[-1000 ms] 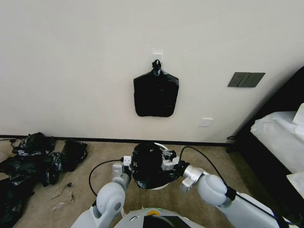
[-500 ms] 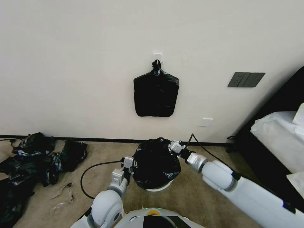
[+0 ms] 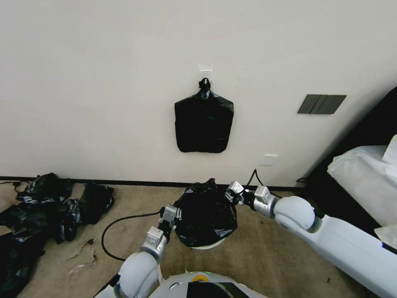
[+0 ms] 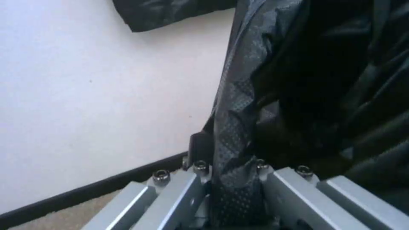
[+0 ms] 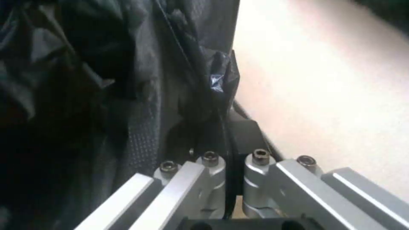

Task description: Place a trash bag onto the trash bin.

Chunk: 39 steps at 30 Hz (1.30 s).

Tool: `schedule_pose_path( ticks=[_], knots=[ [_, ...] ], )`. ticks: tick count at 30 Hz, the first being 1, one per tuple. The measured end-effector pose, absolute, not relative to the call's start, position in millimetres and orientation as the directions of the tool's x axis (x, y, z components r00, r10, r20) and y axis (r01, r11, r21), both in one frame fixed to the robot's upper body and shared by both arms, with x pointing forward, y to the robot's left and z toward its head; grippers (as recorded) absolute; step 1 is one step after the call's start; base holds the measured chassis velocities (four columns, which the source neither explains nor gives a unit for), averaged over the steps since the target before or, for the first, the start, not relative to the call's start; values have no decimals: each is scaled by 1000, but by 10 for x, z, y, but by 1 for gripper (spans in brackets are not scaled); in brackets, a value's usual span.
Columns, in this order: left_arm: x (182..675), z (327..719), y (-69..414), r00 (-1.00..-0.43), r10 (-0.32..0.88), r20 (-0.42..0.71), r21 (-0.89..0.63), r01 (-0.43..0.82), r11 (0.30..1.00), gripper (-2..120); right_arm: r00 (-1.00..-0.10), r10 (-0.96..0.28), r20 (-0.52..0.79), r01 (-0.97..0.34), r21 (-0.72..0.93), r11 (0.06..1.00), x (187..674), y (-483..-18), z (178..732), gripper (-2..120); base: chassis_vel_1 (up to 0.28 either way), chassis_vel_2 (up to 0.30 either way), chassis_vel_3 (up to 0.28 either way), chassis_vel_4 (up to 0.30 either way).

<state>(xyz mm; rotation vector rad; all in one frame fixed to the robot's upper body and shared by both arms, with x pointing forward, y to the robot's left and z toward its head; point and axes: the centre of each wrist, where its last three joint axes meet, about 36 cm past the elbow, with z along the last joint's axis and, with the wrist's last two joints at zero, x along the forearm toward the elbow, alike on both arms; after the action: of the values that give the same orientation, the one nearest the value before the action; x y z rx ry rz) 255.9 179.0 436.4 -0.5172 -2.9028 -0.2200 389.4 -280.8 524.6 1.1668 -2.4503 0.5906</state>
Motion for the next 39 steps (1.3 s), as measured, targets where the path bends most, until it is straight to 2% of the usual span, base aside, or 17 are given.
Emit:
schedule_pose_path(
  ticks=[4, 14, 21, 25, 28, 32, 33, 35, 39],
  knots=[
    [2584, 4269, 1829, -923, 340, 181, 108, 362, 926, 1, -553, -660, 509, -800, -104, 591, 4106, -3037, 5290, 0, 0, 0, 0, 0],
    [2611, 4155, 1856, -924, 363, 121, 87, 374, 923, 1, -509, -666, 546, -800, -15, 600, 4318, -3280, 5058, 0, 0, 0, 0, 0],
    [2650, 4162, 1826, -932, 336, 133, 35, 343, 939, 1, -499, -669, 551, -793, 22, 609, 4248, -3279, 4898, 0, 0, 0, 0, 0],
    [2689, 4189, 1786, -936, 305, 176, -31, 304, 952, 1, -516, -676, 525, -775, 49, 630, 4139, -3206, 4870, 2, 0, 0, 0, 0],
    [2724, 4206, 1783, -933, 281, 223, -77, 271, 960, 1, -560, -672, 484, -737, 80, 672, 4071, -3161, 4887, 17, 0, 0, 0, 0],
    [2752, 4214, 1807, -929, 268, 255, -101, 251, 963, 1, -612, -649, 452, -686, 105, 720, 4081, -3188, 4931, 28, 0, 0, 0, 0],
    [2771, 4208, 1828, -929, 259, 264, -105, 239, 965, 1, -629, -639, 443, -663, 123, 738, 4087, -3213, 4954, 35, 0, 0, 0, 0],
    [2784, 4206, 1846, -929, 251, 271, -107, 231, 967, 1, -641, -631, 436, -647, 134, 750, 4090, -3238, 4974, 38, 0, 0, 0, 0],
    [2826, 4226, 1907, -927, 232, 296, -124, 203, 971, 1, -667, -621, 411, -619, 157, 769, 4056, -3279, 5058, 54, 0, 0, 0, 0]
  ],
)
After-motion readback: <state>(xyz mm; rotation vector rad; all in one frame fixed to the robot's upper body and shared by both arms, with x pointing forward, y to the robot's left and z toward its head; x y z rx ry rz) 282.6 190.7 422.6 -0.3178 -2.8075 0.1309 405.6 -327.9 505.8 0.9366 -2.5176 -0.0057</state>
